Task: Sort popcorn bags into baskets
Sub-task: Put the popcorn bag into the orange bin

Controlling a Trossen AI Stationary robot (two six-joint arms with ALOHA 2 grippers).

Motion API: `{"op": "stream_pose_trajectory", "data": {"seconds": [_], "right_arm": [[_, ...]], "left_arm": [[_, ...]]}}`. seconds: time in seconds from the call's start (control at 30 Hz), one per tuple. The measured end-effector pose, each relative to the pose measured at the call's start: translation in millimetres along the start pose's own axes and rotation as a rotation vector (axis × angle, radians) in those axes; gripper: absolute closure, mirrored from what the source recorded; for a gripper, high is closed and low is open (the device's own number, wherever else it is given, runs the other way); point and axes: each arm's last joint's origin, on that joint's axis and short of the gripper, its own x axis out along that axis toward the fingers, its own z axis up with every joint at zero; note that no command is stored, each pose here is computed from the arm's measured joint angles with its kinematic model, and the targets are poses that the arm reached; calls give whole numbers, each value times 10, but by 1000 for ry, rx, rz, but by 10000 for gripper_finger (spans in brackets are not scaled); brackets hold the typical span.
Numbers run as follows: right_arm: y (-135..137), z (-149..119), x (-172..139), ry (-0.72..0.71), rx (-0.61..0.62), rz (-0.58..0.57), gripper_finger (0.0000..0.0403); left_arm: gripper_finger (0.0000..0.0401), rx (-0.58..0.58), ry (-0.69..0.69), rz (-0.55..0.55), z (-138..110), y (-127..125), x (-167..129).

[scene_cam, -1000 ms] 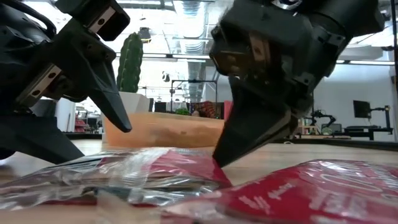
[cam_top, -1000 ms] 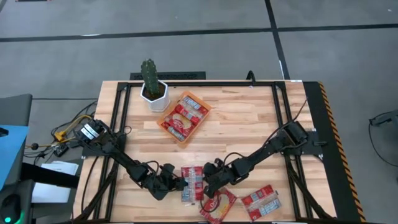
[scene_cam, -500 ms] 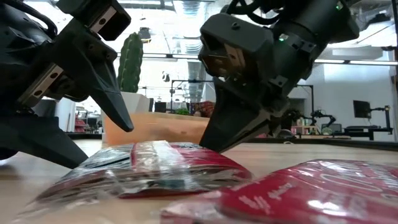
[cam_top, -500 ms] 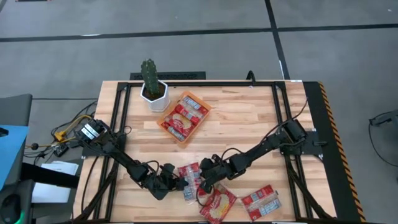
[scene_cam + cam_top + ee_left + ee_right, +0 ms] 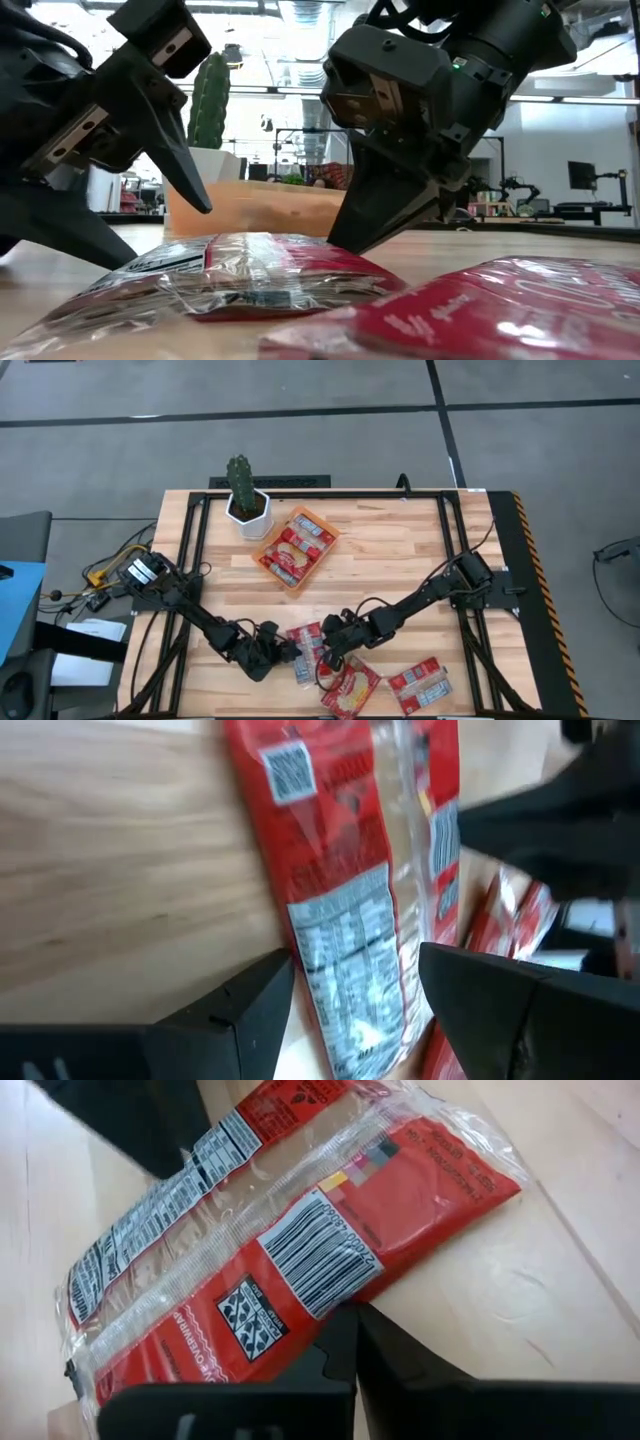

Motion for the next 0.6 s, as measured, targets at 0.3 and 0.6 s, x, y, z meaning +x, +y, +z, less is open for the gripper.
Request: {"op": "stream_pose_trajectory", "data": {"seconds": [0.3,0.6], "right_arm": [[0,0,0,1,10,0,374],[36,34,0,-21,6,51,381]], "left_arm": [[186,-11,-4,14,-87,-168,10],[186,-16,-81,15,-5,-180,140]]}}
